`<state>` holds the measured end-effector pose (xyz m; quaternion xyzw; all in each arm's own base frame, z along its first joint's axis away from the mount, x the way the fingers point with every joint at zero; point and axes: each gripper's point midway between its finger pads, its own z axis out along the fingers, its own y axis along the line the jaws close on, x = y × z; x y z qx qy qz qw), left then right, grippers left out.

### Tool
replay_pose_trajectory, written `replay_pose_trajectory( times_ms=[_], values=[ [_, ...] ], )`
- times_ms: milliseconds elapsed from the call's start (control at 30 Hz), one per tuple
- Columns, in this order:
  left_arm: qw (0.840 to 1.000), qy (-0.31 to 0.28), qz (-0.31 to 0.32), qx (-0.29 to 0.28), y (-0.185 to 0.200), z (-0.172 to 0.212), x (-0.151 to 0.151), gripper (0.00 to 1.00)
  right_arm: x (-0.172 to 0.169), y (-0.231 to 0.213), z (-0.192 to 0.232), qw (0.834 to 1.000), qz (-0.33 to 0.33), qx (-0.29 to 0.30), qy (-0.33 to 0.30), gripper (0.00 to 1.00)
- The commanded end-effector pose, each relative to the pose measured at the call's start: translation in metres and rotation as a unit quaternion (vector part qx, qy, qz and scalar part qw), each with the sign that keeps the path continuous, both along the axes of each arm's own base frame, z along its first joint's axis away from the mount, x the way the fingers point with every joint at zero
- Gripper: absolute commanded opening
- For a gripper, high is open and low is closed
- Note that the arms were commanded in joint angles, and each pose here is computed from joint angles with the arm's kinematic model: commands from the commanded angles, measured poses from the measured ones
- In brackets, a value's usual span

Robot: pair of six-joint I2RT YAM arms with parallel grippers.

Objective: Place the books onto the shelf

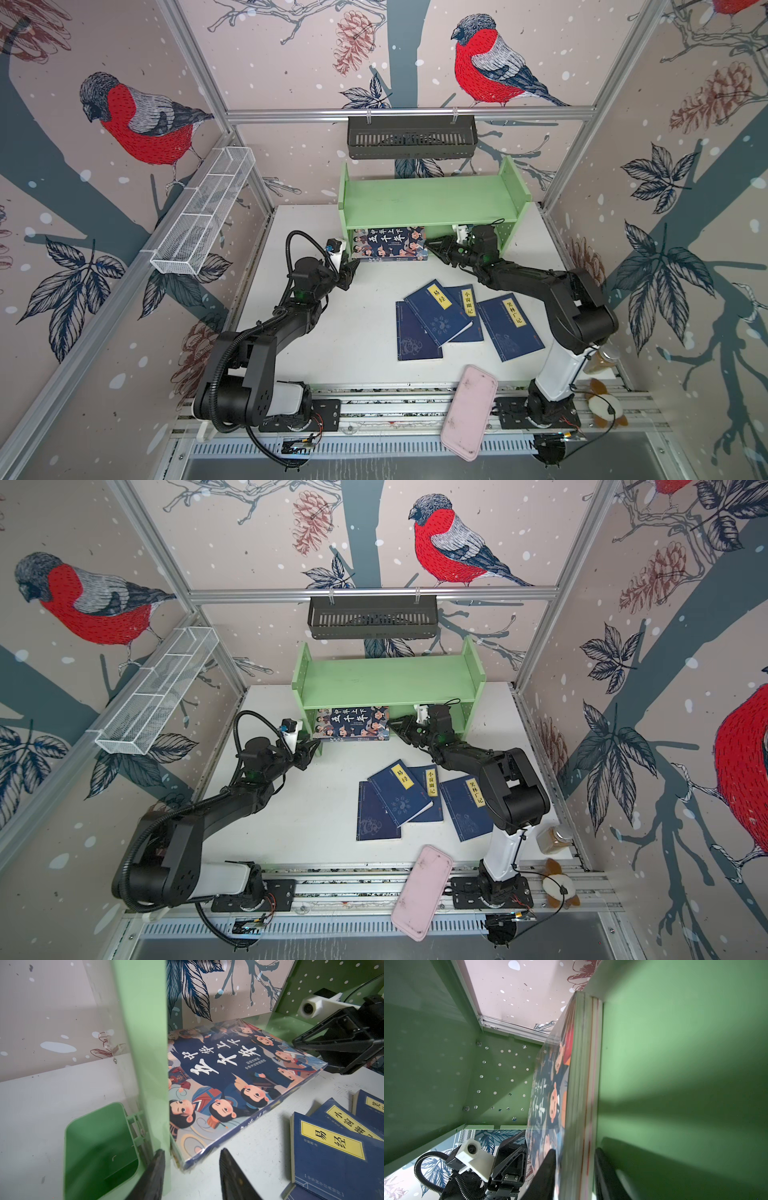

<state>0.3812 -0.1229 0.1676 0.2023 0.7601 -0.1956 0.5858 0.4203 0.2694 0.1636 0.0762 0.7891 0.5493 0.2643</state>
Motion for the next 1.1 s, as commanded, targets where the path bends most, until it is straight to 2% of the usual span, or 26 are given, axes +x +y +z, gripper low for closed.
replay_pose_trajectory(
  times_ms=[0, 267, 400, 733, 1067],
  values=[
    [0.999, -0.028, -0.001, 0.016, 0.001, 0.008, -0.001, 0.45, -0.007, -0.005, 0.009, 1.0, 0.0, -0.003, -0.02, 0.34],
    [0.999, -0.025, -0.007, 0.021, 0.0, 0.001, -0.002, 0.42, -0.036, -0.016, 0.007, 1.0, 0.004, -0.026, -0.017, 0.31],
    [1.0, -0.024, -0.001, 0.014, 0.001, 0.002, 0.002, 0.41, -0.044, -0.014, 0.007, 0.999, 0.015, -0.026, -0.019, 0.25],
    [1.0, -0.003, 0.004, 0.007, 0.0, -0.001, 0.013, 0.38, -0.046, 0.005, 0.005, 0.999, 0.037, -0.016, -0.019, 0.19],
    [1.0, 0.001, 0.004, 0.004, 0.0, -0.003, 0.013, 0.35, -0.042, 0.006, 0.003, 0.999, 0.036, -0.022, -0.02, 0.18]
  ],
)
